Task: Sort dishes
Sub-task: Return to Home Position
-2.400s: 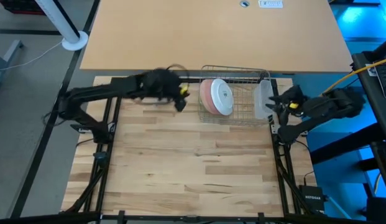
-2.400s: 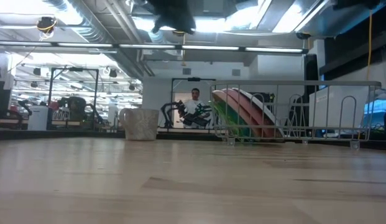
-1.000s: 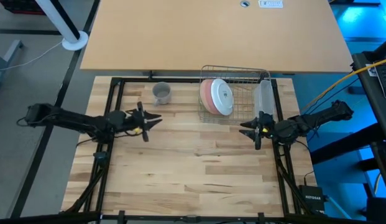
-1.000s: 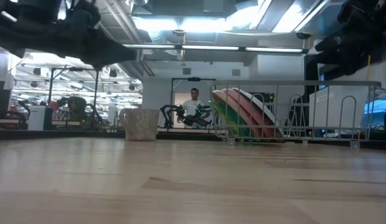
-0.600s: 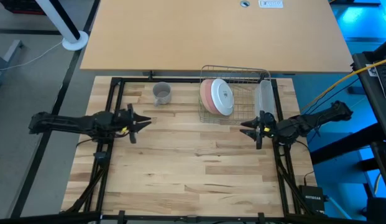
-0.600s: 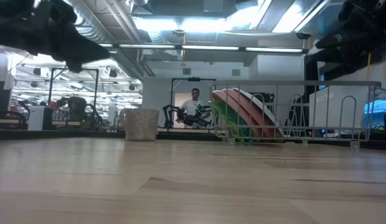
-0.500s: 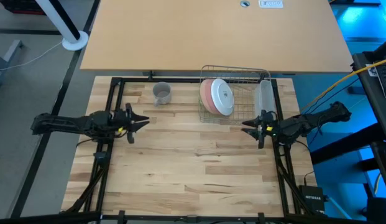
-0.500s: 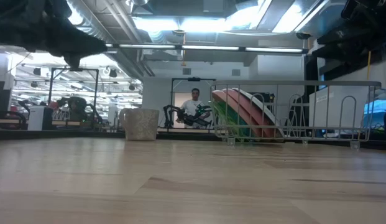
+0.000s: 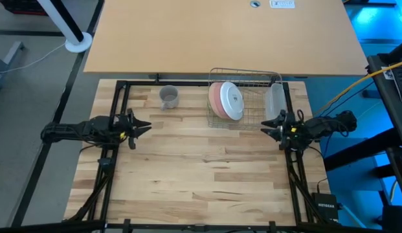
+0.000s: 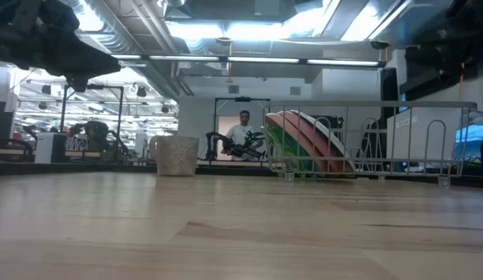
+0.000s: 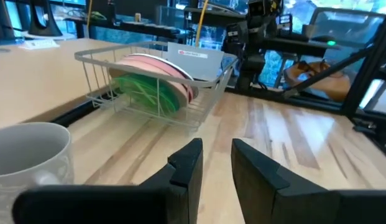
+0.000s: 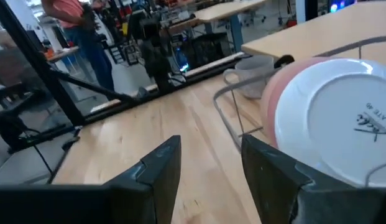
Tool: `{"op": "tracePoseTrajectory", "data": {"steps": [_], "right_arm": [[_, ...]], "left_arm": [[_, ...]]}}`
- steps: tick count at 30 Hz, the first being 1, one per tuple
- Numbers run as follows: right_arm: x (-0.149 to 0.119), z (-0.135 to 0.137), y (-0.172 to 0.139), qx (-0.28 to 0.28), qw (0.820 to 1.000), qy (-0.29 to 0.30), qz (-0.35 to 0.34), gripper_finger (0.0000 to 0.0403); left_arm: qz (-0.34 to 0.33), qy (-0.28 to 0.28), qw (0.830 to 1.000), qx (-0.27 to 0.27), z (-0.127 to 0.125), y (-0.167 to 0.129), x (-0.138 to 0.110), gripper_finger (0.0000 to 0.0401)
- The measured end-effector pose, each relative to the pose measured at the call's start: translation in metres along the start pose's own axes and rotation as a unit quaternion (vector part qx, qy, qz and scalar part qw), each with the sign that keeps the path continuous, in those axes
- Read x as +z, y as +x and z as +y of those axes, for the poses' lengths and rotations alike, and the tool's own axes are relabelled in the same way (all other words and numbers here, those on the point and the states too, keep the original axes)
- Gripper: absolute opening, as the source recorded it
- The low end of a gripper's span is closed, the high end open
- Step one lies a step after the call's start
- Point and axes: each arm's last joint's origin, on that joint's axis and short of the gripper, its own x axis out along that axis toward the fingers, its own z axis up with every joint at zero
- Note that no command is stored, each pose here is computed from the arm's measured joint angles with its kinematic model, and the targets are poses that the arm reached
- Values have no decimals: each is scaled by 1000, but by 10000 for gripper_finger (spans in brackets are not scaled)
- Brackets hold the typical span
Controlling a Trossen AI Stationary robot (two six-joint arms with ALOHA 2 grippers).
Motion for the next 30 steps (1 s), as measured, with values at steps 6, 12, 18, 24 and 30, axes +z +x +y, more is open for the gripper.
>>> {"op": "tracePoseTrajectory", "data": {"steps": [6,12,18,24,30], "right_arm": [[0,0,-1,-2,1000,-17,2,172],[0,-2,0,-24,1000,-17,-3,172],[-3,-3,0,-25,1000,8,9,172],[-4,-2,0,-4,1000,12,24,172],[-4,-2,0,-3,1000,11,23,172]], "left_arm": [[1,22,1000,4,0,0,-1,76],[22,21,1000,7,1,2,-9,76],[22,2,997,76,5,4,-15,76],[7,-51,990,129,9,4,-14,76],[19,38,991,128,9,4,-14,76]]}}
